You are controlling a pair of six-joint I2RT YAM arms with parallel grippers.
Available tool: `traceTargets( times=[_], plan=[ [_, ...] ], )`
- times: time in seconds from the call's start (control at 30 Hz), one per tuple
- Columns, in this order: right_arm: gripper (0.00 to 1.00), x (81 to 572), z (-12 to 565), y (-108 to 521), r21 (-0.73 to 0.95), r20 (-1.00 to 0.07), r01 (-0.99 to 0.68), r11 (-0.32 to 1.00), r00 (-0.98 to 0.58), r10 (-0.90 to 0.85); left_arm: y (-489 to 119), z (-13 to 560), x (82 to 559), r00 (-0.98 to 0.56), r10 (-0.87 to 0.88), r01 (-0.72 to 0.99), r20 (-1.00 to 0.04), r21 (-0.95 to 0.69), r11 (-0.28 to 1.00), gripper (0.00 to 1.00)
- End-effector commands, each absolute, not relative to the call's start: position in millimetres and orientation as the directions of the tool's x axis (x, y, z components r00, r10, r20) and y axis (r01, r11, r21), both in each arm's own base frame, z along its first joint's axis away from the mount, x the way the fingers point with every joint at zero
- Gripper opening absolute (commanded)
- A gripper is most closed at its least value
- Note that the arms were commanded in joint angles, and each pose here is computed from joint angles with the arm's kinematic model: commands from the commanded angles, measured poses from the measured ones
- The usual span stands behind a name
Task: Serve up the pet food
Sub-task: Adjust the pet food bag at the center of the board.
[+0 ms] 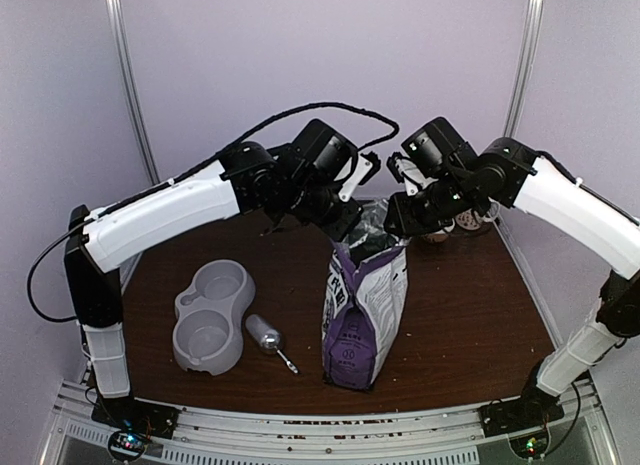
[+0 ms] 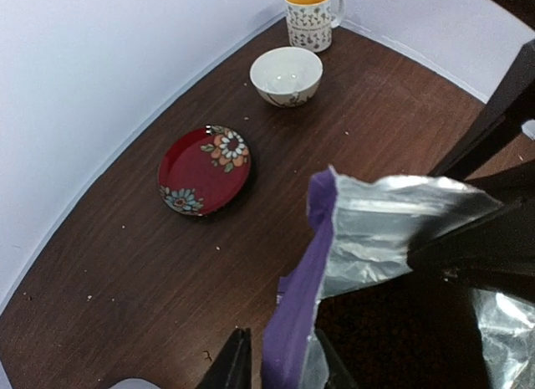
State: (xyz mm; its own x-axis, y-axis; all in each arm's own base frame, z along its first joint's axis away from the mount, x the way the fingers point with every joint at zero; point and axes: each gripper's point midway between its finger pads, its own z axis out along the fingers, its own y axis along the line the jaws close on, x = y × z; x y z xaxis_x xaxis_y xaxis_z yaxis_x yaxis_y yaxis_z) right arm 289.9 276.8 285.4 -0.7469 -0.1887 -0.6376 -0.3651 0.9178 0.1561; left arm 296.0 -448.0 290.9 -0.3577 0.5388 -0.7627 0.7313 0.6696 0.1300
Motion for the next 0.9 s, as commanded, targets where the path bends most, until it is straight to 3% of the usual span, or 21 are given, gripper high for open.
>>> traceTargets(
  times=[0.0, 0.2, 0.33, 0.8, 0.87],
  plan=[
    [0.29, 279, 285, 275, 0.199, -0.630, -0.369, 0.908, -0.758, -0.170, -445, 272, 284, -0.391, 0.572, 0.769, -0.721, 0.086, 0.634, 0.23],
    [0.10, 273, 275, 272, 0.209, -0.613, -0.361, 0.909, -0.772, -0.165, -440, 270, 285, -0.400, 0.571, 0.756, -0.717, 0.095, 0.648, 0.00],
    [0.00, 272, 280, 268, 0.199, -0.622, -0.362, 0.911, -0.765, -0.168, -435, 277, 287, -0.403, 0.558, 0.738, -0.726, 0.104, 0.667, 0.00],
    [0.00, 279, 302, 251, 0.096, -0.654, -0.356, 0.930, -0.727, -0.211, -403, 292, 292, -0.410, 0.560, 0.662, -0.720, 0.187, 0.725, 0.00],
    [0.00, 281, 303, 255, 0.102, -0.658, -0.361, 0.927, -0.723, -0.210, -406, 295, 290, -0.413, 0.550, 0.672, -0.726, 0.165, 0.722, 0.08]
  ],
)
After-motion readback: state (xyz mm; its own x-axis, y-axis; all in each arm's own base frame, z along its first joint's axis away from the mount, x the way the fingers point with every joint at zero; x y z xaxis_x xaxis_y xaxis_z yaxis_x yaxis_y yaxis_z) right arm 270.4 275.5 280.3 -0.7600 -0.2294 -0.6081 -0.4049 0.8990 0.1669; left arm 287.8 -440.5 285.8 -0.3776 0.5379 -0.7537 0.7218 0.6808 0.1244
